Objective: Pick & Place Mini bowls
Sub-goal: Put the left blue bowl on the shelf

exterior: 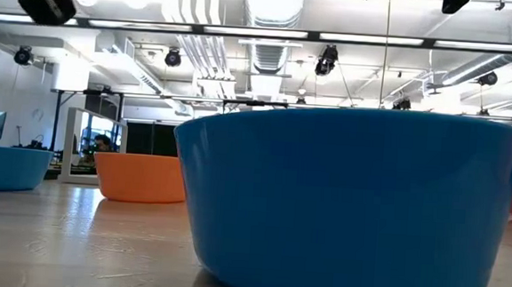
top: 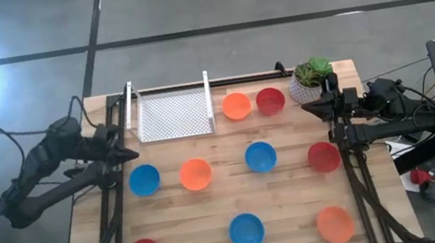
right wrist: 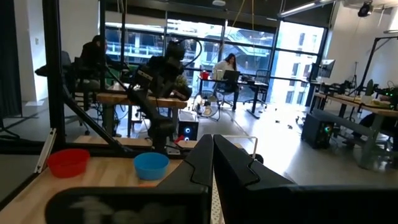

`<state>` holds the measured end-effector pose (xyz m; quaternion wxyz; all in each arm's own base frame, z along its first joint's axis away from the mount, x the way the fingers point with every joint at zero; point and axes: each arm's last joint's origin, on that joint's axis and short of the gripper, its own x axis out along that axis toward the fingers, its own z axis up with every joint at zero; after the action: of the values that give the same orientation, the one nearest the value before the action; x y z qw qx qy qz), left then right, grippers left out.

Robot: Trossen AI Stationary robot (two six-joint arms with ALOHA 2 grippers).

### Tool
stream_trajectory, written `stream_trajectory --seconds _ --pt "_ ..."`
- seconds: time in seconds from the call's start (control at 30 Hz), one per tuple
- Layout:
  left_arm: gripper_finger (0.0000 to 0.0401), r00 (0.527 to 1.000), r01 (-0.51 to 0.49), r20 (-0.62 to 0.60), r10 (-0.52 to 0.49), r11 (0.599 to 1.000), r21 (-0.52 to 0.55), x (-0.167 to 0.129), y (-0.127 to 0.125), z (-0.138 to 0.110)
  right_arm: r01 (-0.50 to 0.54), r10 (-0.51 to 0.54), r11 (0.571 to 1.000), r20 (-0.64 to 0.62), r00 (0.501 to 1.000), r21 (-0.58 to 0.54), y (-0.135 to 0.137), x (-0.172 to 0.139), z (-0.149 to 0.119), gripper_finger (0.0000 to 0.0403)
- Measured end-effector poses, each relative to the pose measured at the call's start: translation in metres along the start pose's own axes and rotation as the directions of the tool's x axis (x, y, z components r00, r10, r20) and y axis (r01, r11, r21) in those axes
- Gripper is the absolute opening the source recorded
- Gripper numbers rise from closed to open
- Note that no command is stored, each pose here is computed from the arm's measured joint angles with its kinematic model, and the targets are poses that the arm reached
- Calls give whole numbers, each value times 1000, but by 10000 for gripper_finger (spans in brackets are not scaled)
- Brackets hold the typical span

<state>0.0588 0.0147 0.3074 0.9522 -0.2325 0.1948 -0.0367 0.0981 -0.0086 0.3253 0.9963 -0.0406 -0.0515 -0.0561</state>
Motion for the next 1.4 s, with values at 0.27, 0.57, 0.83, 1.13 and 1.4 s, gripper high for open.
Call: stream_trajectory --seconds 0.27,0.57,0.83,1.13,1.4 --pt "0 972 -83 -235 27 969 -233 10 9 -4 0 0 1000 1 1000 -11 0 0 0 8" --pt "0 964 -168 -266 23 828 -535 18 15 -4 0 0 998 2 1000 -62 0 0 0 8" --pt "0 962 -175 -271 43 855 -488 18 16 -5 0 0 998 3 1000 -56 0 -1 0 8" --pt "0 948 -237 -265 176 946 -219 19 18 6 0 0 999 3 1000 -53 0 -1 0 8" --pt "0 898 -296 -326 296 954 48 21 18 22 0 1 999 3 1000 -52 0 -1 0 8"
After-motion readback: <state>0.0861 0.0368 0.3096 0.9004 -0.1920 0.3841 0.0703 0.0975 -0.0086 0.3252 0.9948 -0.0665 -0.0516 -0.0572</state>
